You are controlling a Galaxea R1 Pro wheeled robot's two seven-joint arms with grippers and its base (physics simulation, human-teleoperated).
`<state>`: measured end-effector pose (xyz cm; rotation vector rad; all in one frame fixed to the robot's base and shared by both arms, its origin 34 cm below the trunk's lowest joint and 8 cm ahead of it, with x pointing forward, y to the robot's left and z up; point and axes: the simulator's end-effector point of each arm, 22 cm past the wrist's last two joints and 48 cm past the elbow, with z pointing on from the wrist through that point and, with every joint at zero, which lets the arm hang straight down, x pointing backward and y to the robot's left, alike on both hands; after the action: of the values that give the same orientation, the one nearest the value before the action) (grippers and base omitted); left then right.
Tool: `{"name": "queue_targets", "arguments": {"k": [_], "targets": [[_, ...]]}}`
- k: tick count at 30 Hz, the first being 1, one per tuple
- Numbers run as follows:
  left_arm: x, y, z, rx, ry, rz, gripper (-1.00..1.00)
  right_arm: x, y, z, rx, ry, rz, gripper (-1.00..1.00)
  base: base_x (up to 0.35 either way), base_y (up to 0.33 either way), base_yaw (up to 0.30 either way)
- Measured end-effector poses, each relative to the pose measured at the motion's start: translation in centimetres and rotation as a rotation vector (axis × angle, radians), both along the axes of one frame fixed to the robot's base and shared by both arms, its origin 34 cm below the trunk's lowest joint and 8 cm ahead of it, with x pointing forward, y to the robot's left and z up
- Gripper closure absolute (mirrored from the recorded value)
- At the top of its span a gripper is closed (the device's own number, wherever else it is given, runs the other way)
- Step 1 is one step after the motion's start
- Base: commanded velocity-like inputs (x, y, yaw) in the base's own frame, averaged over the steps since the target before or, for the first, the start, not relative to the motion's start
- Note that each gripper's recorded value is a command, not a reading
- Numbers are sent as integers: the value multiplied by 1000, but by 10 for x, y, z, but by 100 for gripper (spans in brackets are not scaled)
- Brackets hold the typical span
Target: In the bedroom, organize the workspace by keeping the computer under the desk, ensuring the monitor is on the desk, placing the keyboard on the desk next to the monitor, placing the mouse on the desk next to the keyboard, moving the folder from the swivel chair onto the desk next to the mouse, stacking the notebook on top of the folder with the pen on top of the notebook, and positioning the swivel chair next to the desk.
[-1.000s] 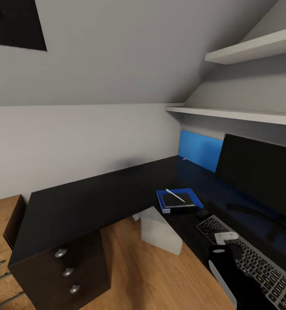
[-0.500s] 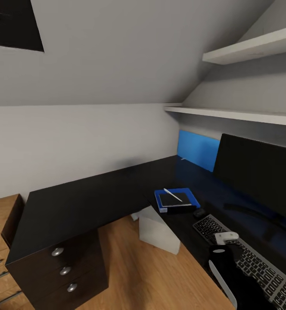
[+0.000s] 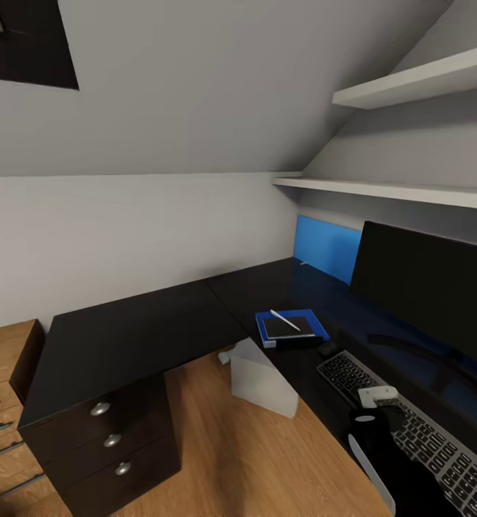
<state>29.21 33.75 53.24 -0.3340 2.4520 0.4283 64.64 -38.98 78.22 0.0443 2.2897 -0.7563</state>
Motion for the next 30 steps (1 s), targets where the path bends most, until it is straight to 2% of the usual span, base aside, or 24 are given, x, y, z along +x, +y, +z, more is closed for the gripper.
{"name": "queue_targets", "arguments": {"k": [6, 12, 30], "targets": [[0, 0, 0, 0, -1, 0, -100, 0, 0, 0, -1, 1, 0, -100, -29, 0, 0], [0, 0, 0, 0, 0, 0, -100, 0, 0, -1, -1, 2, 0, -100, -211, 0, 0], [0, 2, 0, 2, -1, 7, -100, -1, 1, -1, 0, 3, 0, -100, -106, 0, 0]]}}
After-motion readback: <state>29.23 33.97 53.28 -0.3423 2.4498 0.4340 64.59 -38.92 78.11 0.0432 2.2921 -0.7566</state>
